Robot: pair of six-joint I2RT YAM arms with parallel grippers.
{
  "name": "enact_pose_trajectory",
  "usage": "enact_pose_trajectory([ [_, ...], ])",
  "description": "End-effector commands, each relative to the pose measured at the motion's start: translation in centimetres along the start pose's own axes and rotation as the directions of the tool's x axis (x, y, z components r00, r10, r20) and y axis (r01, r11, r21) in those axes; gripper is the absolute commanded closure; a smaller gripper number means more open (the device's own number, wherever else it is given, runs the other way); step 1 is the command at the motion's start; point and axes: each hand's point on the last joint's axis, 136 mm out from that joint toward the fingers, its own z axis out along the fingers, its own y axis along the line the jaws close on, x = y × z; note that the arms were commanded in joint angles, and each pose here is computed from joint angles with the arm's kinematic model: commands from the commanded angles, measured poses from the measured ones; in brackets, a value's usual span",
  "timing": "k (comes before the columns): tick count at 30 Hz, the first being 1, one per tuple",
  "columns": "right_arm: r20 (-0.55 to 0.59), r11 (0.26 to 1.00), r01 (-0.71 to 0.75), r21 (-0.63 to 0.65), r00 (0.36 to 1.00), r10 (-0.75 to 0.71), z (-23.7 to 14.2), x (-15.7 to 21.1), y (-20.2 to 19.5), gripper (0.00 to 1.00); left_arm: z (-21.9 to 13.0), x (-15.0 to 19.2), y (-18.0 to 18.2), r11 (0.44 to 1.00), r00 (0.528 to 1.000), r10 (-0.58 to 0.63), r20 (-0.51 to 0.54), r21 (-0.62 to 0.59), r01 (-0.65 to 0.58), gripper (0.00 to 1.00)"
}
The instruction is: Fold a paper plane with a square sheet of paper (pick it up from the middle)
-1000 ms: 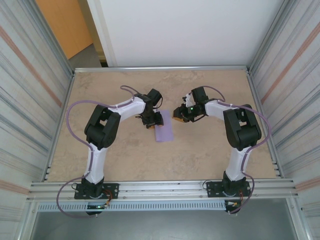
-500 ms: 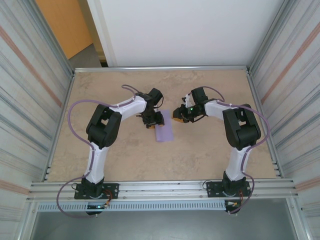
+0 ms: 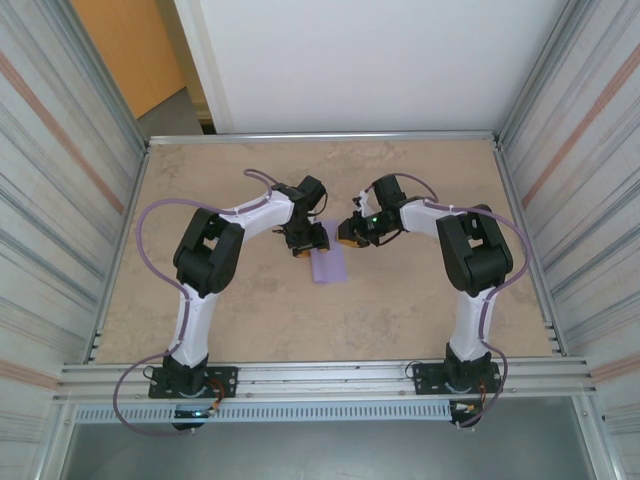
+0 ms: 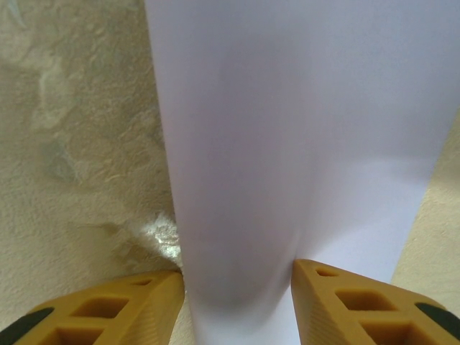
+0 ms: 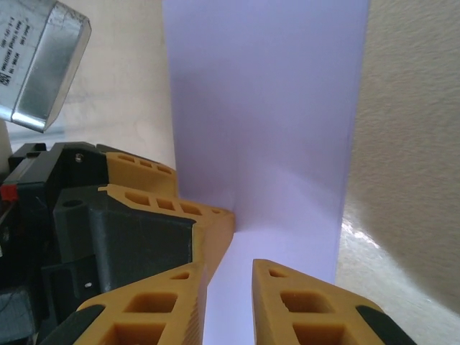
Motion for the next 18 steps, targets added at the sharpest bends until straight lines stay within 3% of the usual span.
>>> enact_pose_trajectory([
  [1, -0.045, 1.0, 0.002, -0.002, 0.999, -0.002, 0.7, 0.5, -0.2, 0.78, 8.7, 4.8, 7.5, 0.968, 0.978, -0.071, -0.196, -0.251, 0.02, 0.53],
  [9, -0.086, 0.999, -0.015, 0.041, 0.996, 0.018, 1.9, 1.1, -1.7, 0.83, 8.9, 5.0, 7.8, 0.967, 0.977, -0.076, -0.2, -0.253, 0.023, 0.53],
  [18, -0.111, 0.978, -0.051, 0.203, 0.991, 0.075, 2.1, 2.4, -5.5, 0.84, 8.7, 5.0, 7.5, 0.972, 0.981, -0.068, -0.184, -0.235, 0.023, 0.53],
])
